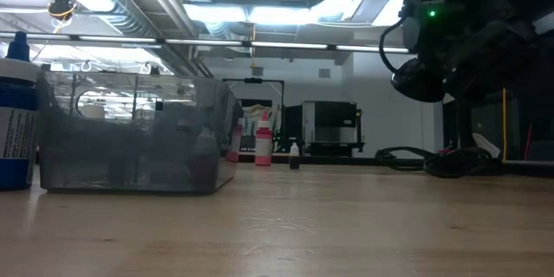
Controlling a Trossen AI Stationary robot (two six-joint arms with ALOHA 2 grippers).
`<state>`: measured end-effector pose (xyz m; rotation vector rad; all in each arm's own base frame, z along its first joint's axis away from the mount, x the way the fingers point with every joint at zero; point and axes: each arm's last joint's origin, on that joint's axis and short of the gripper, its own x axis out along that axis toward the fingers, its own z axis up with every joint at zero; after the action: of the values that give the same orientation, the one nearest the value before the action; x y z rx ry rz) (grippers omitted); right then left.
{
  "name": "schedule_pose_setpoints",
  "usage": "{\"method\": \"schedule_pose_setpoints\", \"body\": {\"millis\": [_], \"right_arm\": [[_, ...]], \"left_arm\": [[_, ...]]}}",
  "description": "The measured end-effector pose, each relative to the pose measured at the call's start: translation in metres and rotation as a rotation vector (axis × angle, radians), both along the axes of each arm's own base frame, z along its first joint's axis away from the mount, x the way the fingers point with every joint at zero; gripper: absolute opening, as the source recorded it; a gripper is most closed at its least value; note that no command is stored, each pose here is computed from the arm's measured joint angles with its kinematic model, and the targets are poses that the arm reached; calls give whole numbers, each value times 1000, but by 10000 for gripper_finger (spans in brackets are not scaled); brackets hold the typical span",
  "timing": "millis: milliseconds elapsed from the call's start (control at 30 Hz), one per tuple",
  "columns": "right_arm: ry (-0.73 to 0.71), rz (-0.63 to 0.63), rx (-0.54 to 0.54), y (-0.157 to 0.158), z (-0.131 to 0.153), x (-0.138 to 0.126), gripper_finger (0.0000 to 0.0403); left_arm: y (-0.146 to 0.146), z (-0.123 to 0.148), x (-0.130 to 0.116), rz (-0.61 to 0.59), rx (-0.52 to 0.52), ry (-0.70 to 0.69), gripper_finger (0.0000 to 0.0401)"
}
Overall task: Pick & Place food coloring
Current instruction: Put the orange food coloring bottle into the bin
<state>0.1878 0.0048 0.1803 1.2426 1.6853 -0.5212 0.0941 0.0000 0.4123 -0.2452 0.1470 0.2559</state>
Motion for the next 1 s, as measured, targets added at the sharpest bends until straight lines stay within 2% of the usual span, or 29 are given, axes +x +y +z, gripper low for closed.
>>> {"method": "schedule_pose_setpoints", "body": {"millis": [200,367,467,700,833,900,1000], "right_arm": [[1,-1,0,0,0,0,225],[-2,-6,-1,0,0,1,225],[-6,-12,2,0,0,1,225],[-6,-21,11,0,0,2,225],[-12,-22,3,0,0,2,225],[-10,-24,-1,0,0,2,225],[-14,-24,-2,0,0,3,225]], "left_arm": [[2,-19,-45,-79,8,-92,155],[6,-43,-71,-44,28,-168,155],[9,-61,-78,37,64,-164,155],[15,-101,-91,209,70,-203,155],[16,-119,-83,274,84,-117,155],[16,-119,-78,291,84,-137,155],[15,-131,-73,300,97,-90,155]]}}
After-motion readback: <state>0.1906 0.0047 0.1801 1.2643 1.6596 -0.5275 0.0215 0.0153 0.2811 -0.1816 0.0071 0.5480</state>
